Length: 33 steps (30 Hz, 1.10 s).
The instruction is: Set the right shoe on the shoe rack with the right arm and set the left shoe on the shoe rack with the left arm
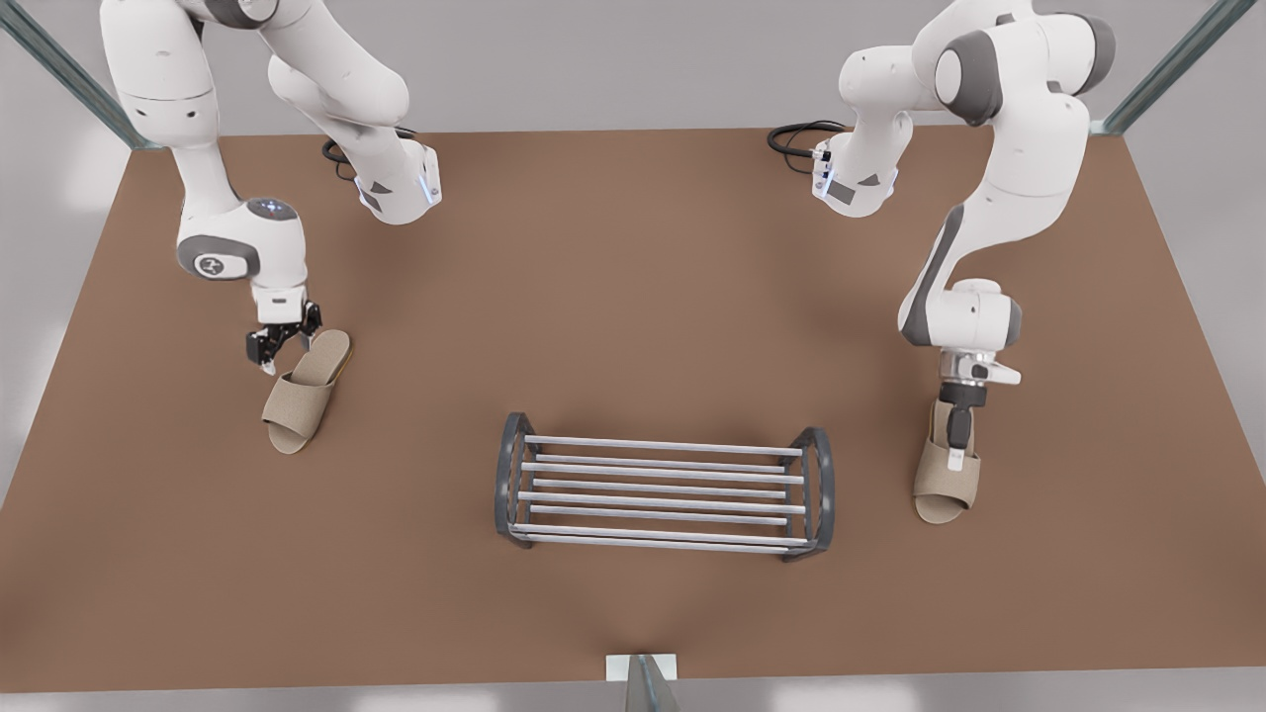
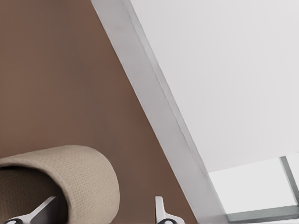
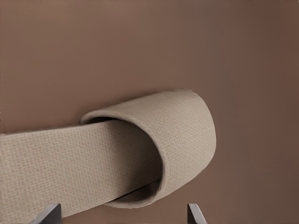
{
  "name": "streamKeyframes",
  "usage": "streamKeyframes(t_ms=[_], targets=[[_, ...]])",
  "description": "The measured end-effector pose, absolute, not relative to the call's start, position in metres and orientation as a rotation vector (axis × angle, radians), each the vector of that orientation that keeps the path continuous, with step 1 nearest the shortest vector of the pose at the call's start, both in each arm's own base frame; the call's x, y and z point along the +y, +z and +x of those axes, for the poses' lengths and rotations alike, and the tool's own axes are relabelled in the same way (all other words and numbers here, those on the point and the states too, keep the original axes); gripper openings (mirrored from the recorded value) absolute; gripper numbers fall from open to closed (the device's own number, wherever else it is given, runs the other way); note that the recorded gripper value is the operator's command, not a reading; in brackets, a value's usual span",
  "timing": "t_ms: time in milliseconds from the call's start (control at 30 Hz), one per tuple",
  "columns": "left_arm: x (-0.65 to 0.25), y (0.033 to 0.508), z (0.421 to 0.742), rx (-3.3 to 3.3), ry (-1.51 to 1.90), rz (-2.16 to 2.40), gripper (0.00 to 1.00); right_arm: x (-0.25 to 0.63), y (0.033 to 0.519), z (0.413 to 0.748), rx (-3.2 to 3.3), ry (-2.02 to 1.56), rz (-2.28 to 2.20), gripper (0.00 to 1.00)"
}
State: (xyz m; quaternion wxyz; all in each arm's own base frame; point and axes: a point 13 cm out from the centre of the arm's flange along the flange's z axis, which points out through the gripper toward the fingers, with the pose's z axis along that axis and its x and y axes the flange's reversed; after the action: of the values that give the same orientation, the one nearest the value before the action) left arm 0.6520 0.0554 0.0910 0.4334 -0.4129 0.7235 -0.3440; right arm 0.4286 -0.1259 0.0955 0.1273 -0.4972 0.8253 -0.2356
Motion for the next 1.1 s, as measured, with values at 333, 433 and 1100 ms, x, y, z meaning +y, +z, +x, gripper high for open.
streamKeyframes(t_ms=[333,433,1100], targets=[[0.055,0.083,0.659,1.791,-0.884,-1.105,0.76,-0.124,0.075,0.457,2.249,-0.879,-1.509,1.0],[0.059,0.084,0.661,1.781,-0.891,-1.124,0.7,-0.123,0.071,0.471,2.152,-0.937,-1.534,1.0],[0.061,0.096,0.673,1.723,-0.946,-1.188,0.48,-0.122,0.101,0.572,2.003,-0.949,-1.134,0.87]])
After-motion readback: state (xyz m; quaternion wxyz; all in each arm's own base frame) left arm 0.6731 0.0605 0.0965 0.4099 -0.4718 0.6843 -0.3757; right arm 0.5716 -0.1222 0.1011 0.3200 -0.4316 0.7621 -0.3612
